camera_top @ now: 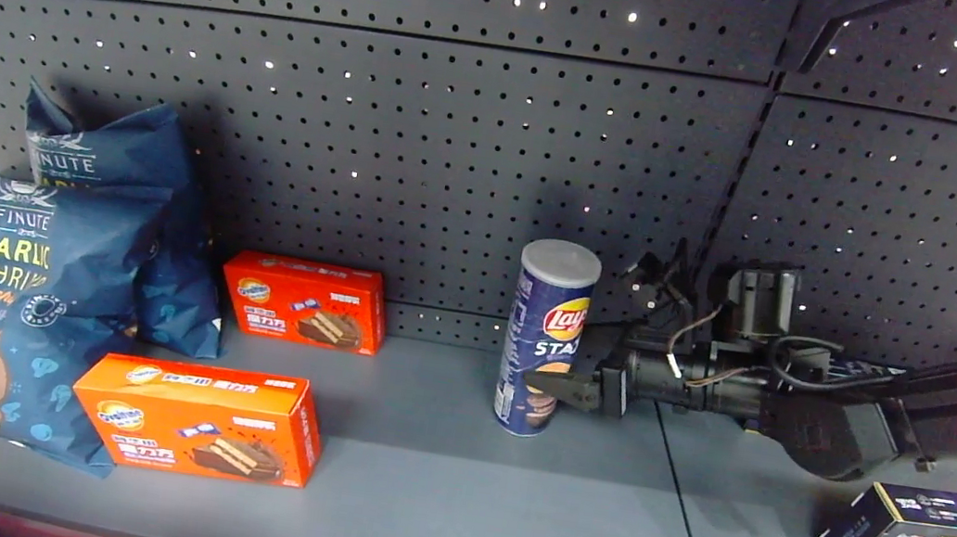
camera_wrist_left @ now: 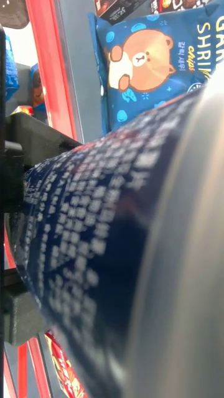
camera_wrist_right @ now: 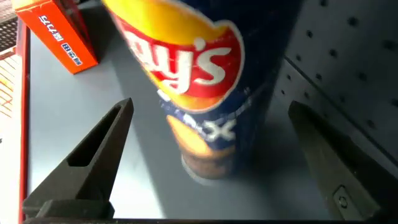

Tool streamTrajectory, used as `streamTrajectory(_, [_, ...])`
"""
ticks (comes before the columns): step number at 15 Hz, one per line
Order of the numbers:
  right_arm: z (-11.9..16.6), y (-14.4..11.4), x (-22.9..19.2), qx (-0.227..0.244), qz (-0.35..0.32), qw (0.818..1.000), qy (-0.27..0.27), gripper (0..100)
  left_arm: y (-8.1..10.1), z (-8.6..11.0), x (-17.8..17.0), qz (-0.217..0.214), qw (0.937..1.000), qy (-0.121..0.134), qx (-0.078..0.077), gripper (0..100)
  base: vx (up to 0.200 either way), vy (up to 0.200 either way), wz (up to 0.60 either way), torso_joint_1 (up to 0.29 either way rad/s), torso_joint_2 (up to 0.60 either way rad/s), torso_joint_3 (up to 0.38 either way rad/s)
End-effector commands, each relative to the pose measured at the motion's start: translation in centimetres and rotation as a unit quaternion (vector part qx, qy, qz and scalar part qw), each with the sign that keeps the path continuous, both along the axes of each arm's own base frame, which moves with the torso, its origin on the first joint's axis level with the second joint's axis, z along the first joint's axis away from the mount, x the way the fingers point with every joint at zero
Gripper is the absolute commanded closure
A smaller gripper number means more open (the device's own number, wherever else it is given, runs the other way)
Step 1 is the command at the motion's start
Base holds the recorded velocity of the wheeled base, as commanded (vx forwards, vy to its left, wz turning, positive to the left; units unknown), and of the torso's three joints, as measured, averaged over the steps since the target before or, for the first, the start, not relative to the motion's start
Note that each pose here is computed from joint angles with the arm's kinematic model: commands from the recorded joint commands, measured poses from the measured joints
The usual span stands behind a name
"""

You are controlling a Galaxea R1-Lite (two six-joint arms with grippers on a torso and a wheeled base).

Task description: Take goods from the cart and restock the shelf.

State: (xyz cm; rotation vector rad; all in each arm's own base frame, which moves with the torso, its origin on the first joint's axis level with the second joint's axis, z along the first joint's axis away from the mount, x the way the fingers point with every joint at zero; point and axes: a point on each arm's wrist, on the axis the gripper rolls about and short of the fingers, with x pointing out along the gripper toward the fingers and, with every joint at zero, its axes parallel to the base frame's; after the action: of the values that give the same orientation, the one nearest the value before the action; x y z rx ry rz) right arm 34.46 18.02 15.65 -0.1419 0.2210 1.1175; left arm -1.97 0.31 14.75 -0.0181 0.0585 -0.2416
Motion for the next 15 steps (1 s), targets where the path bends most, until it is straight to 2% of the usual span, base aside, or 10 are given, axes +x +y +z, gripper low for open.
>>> streamTrajectory(1, [-2.1, 0.6, 1.0, 0.002, 0.017, 1.000, 0.010, 0, 0.0, 0.0, 0.0, 0.001, 1.0000, 0.001, 0.000, 100, 0.000, 0.000, 0.00, 0.000, 0.00, 0.000])
streamTrajectory(9, [-3.8, 1.2, 1.9, -0.003, 0.019, 1.000, 0.024, 0, 0.0, -0.5, -0.1, 0.001, 1.0000, 0.001, 0.000, 100, 0.000, 0.000, 0.00, 0.000, 0.00, 0.000])
streamTrajectory(10, [-3.6, 1.5, 1.9, -0.004, 0.015, 1.000, 0.023, 100, 0.0, -0.5, -0.1, 0.001, 1.0000, 0.001, 0.000, 100, 0.000, 0.000, 0.00, 0.000, 0.00, 0.000])
streamTrajectory(13, [-2.8, 2.1, 1.1, -0.011, -0.016, 1.000, 0.016, 100, 0.1, -1.0, -0.6, 0.002, 1.0000, 0.009, 0.002, 100, 0.000, 0.000, 0.00, 0.000, 0.00, 0.000])
streamTrajectory(15, [-1.6, 2.4, -0.9, -0.006, -0.022, 0.999, 0.023, 100, 0.3, -1.8, -1.3, 0.001, 1.0000, 0.010, 0.002, 100, 0.000, 0.000, 0.00, 0.000, 0.00, 0.000])
